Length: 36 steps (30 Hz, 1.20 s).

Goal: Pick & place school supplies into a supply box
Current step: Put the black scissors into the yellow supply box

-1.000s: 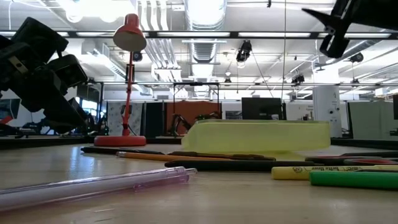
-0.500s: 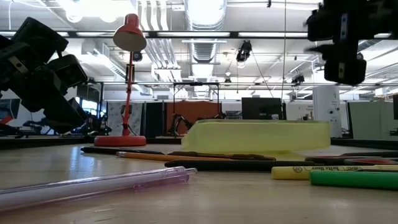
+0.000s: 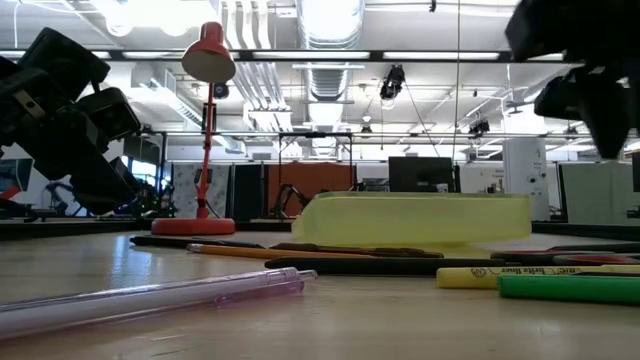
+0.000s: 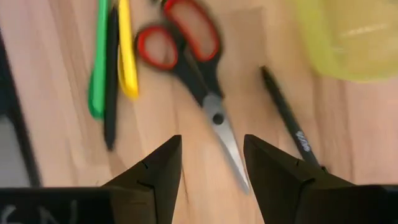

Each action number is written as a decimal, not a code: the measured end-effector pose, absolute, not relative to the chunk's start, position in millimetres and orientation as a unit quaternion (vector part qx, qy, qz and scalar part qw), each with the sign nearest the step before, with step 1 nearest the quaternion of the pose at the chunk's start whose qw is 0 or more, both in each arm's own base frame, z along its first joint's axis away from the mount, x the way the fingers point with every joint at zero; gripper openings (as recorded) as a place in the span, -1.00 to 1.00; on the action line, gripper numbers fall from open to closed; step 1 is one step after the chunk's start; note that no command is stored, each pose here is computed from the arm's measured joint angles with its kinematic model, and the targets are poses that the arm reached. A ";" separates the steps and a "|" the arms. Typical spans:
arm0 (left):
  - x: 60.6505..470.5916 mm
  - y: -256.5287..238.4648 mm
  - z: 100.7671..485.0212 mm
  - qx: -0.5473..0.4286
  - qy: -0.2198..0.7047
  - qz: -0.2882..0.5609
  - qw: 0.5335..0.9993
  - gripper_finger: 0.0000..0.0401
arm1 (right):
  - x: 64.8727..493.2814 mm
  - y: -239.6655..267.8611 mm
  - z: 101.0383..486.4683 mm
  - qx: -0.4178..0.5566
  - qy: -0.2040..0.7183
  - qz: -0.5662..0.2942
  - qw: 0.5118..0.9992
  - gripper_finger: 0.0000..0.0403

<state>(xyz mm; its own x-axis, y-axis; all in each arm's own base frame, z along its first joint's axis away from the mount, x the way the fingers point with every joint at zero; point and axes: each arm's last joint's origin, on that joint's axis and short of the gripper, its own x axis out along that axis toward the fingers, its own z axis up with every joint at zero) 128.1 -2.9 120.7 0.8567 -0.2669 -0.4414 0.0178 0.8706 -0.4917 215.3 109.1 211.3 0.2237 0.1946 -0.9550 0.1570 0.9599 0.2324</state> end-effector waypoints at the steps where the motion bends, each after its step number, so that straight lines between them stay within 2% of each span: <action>1: 128.2 -3.0 120.8 -0.243 0.256 -0.076 0.932 -0.36 | 216.3 113.5 207.2 0.120 0.630 0.022 0.767 -0.19; 7: 128.1 -3.0 120.7 -0.243 0.257 -0.076 0.932 -0.36 | 226.6 130.9 178.5 0.027 0.654 0.068 0.753 -0.19; 13: 128.2 -3.0 120.8 -0.243 0.257 -0.076 0.932 -0.36 | 251.5 145.7 167.4 -0.002 0.645 0.097 0.758 -0.18; 22: 128.2 -3.0 120.7 -0.243 0.257 -0.076 0.932 -0.36 | 289.0 161.2 167.6 -0.037 0.613 0.044 0.788 -0.18; 29: 128.1 -3.0 120.7 -0.243 0.257 -0.076 0.932 -0.36 | 307.5 173.9 156.7 -0.020 0.635 0.062 0.770 -0.18; 36: 128.2 -3.0 120.8 -0.243 0.256 -0.077 0.933 -0.36 | 305.1 169.5 143.3 -0.048 0.674 0.030 0.737 -0.18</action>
